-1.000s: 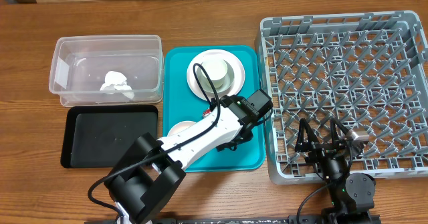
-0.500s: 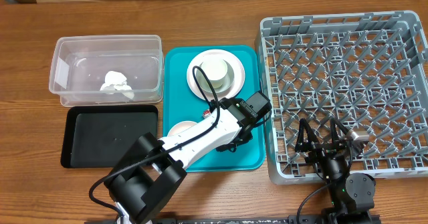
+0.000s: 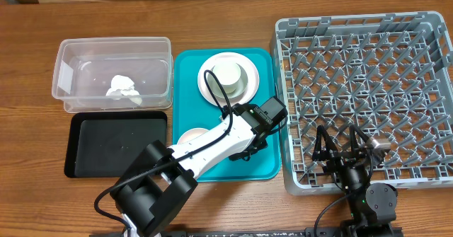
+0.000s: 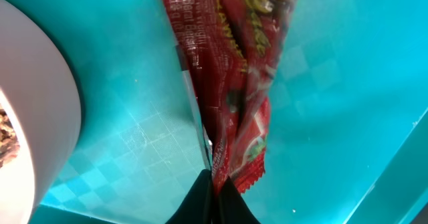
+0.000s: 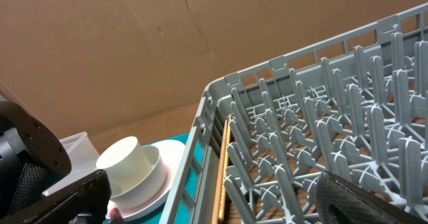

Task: Sort waste into correct bins and load items into the dishwasher
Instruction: 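Lower the left gripper and grasp the red snack wrapper, then carry the wrapper to the clear bin and release it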

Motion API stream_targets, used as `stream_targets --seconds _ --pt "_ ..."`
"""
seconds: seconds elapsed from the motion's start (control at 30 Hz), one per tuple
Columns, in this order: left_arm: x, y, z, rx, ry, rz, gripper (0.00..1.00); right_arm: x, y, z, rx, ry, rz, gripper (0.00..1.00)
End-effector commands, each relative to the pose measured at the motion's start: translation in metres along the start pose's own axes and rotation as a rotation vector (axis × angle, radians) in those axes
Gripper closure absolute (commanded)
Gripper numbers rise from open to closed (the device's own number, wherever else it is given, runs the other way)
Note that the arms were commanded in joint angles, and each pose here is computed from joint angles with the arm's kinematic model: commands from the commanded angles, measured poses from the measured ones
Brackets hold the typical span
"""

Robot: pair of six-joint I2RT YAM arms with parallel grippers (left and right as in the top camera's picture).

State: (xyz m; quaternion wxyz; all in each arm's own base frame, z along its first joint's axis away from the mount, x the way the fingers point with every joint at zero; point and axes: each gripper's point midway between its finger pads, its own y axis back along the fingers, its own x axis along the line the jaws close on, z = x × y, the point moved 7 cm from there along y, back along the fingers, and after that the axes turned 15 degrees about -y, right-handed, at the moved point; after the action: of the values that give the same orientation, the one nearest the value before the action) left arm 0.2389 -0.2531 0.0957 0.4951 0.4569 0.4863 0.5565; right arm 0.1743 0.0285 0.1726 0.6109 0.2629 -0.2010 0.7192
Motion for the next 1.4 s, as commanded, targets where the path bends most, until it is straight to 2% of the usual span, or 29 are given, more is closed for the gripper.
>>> stream_targets --seconds 0.0,0.4,0.7,0.87,1.07,1.37 --pt "-0.002 -0.003 -0.006 0.038 -0.04 -0.009 0.96 -0.001 0.0 -0.002 -0.003 -0.007 0.002 0.0" --pt "-0.009 0.038 0.008 -0.012 -0.078 -0.021 0.96 -0.001 0.0 -0.002 -0.003 -0.007 0.002 0.0" --pt "0.008 0.101 0.054 -0.215 -0.021 0.097 0.96 -0.001 0.0 -0.002 -0.003 -0.007 0.002 0.0" --pt "0.037 0.119 0.094 -0.242 0.073 0.084 0.96 -0.001 0.0 -0.002 -0.003 -0.007 0.002 0.0" --pt "0.092 0.114 0.145 -0.178 0.221 -0.031 0.96 -0.001 0.0 -0.002 -0.003 -0.007 0.002 0.0" --pt "0.184 0.108 0.187 -0.166 0.439 -0.085 0.96 -0.001 0.0 -0.002 -0.003 -0.007 0.002 0.0"
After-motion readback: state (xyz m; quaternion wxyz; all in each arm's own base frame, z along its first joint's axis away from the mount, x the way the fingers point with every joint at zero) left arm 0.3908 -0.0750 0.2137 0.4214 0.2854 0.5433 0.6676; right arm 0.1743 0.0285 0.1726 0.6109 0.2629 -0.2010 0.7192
